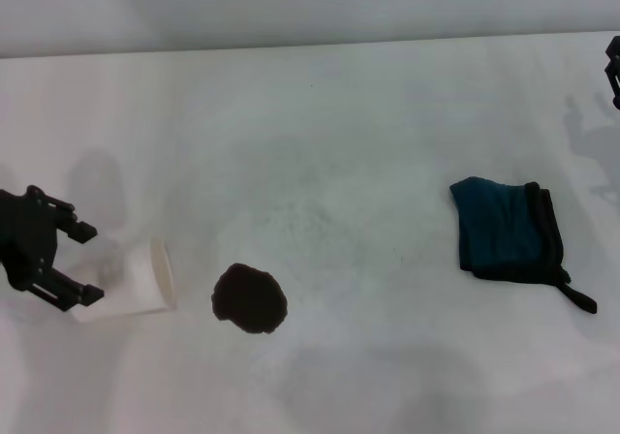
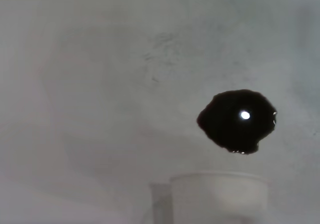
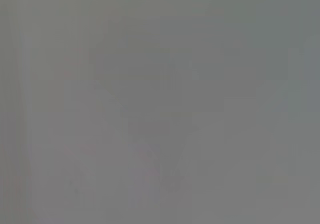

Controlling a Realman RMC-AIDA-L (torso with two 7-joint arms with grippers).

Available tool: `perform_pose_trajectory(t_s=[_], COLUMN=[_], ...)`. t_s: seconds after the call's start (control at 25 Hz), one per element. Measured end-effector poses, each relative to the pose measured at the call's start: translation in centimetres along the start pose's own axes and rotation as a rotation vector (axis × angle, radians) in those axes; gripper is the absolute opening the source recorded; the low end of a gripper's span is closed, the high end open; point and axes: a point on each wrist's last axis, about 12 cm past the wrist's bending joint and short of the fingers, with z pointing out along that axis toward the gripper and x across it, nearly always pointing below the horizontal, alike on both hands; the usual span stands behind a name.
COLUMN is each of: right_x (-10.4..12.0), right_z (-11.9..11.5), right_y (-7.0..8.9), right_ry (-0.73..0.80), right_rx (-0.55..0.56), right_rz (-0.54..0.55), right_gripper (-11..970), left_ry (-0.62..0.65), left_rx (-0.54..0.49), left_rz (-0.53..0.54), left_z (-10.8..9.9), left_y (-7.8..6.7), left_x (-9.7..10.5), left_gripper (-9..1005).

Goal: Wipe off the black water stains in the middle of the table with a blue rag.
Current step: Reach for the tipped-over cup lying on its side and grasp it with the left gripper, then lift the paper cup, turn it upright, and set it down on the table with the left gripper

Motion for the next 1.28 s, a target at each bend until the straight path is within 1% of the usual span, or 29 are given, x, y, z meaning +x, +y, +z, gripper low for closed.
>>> perform_pose_trajectory(t_s=[0.08,0.36,0.4,0.44,0.6,0.8,1.12,1.28], right_x=[0.0,0.0,0.1,0.1,0.2,0.3,0.3,0.3], right_z=[0.0,0.0,0.0,0.0,-0.2,-0.3,-0.4,-0.3], right_y=[0.1,0.1,0.1,0.1,0.1,0.1,0.0,0.0], right_ry=[-0.001,0.000,0.000,0.001,0.005,0.008,0.014,0.016], right_rx=[-0.001,-0.002,-0.002,-0.002,0.000,0.002,0.006,0.000], right_rz=[0.001,0.002,0.003,0.004,0.007,0.008,0.007,0.001], right_gripper=[416,416,416,415,415,415,415,415], left_ry=[0.000,0.026,0.034,0.034,0.022,0.007,-0.050,-0.158], left_rx=[0.002,0.009,0.010,0.010,0.008,0.011,-0.017,-0.070], left_rz=[0.003,0.026,0.034,0.034,0.044,0.041,0.034,0.015], left_z=[0.2,2.1,2.8,2.8,4.0,4.4,4.4,4.3], left_y=[0.0,0.1,0.2,0.2,0.2,0.3,0.6,1.1], left_x=[0.0,0.3,0.3,0.3,0.1,-0.5,-1.2,-2.0], left_gripper=[856,854,854,854,853,852,851,744])
